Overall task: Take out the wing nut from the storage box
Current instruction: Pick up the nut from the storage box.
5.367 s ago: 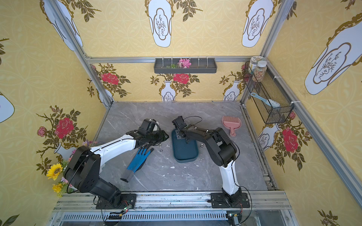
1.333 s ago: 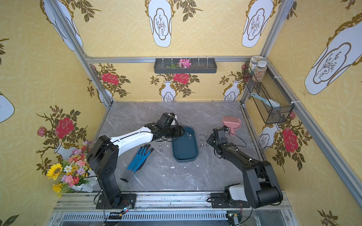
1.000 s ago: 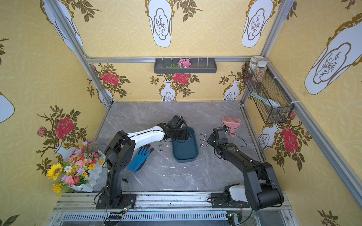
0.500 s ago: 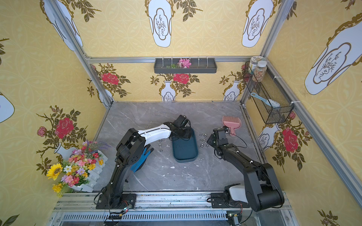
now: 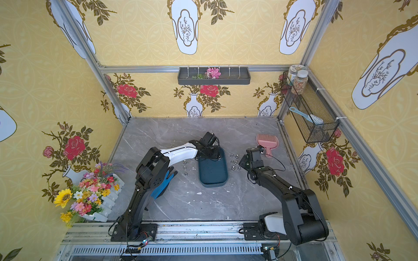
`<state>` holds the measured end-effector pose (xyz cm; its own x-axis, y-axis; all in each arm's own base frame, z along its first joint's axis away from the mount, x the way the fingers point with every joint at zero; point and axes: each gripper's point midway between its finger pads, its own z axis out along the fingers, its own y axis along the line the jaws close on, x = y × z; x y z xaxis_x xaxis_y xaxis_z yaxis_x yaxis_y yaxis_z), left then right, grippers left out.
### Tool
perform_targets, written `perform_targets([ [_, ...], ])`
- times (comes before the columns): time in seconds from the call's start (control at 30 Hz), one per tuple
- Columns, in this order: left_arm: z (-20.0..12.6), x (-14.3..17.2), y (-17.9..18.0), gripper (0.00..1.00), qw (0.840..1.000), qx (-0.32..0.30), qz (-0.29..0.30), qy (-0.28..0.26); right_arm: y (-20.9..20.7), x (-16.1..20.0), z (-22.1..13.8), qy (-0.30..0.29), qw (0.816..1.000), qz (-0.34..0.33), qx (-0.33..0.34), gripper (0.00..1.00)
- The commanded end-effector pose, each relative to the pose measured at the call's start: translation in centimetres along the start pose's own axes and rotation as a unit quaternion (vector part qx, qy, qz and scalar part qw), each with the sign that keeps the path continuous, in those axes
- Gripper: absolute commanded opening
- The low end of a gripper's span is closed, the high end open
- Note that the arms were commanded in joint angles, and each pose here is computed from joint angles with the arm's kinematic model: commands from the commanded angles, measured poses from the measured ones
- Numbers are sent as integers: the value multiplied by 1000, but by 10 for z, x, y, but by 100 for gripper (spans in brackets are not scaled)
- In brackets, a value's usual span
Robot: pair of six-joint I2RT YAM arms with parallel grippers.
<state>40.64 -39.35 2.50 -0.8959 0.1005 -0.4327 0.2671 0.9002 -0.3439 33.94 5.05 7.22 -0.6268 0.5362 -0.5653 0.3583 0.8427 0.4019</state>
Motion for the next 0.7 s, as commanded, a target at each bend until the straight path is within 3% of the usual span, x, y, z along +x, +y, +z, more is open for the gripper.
perform_targets([
  [0.0, 4, 17, 18, 42, 999, -35, 2, 22, 5, -7, -1, -13, 1000, -1, -8, 55],
  [0.23, -4, 16, 48, 42, 993, -118, 8, 13, 5, -7, -1, -14, 1000, 0, -8, 55],
  [0.4, -2, 17, 38, 47, 996, -90, 9, 16, 4, -6, 0, -11, 1000, -1, -7, 55],
  [0.67, 2, 23, 33, 39, 996, -84, 17, 26, 3, -6, 0, -12, 1000, -1, -4, 55],
])
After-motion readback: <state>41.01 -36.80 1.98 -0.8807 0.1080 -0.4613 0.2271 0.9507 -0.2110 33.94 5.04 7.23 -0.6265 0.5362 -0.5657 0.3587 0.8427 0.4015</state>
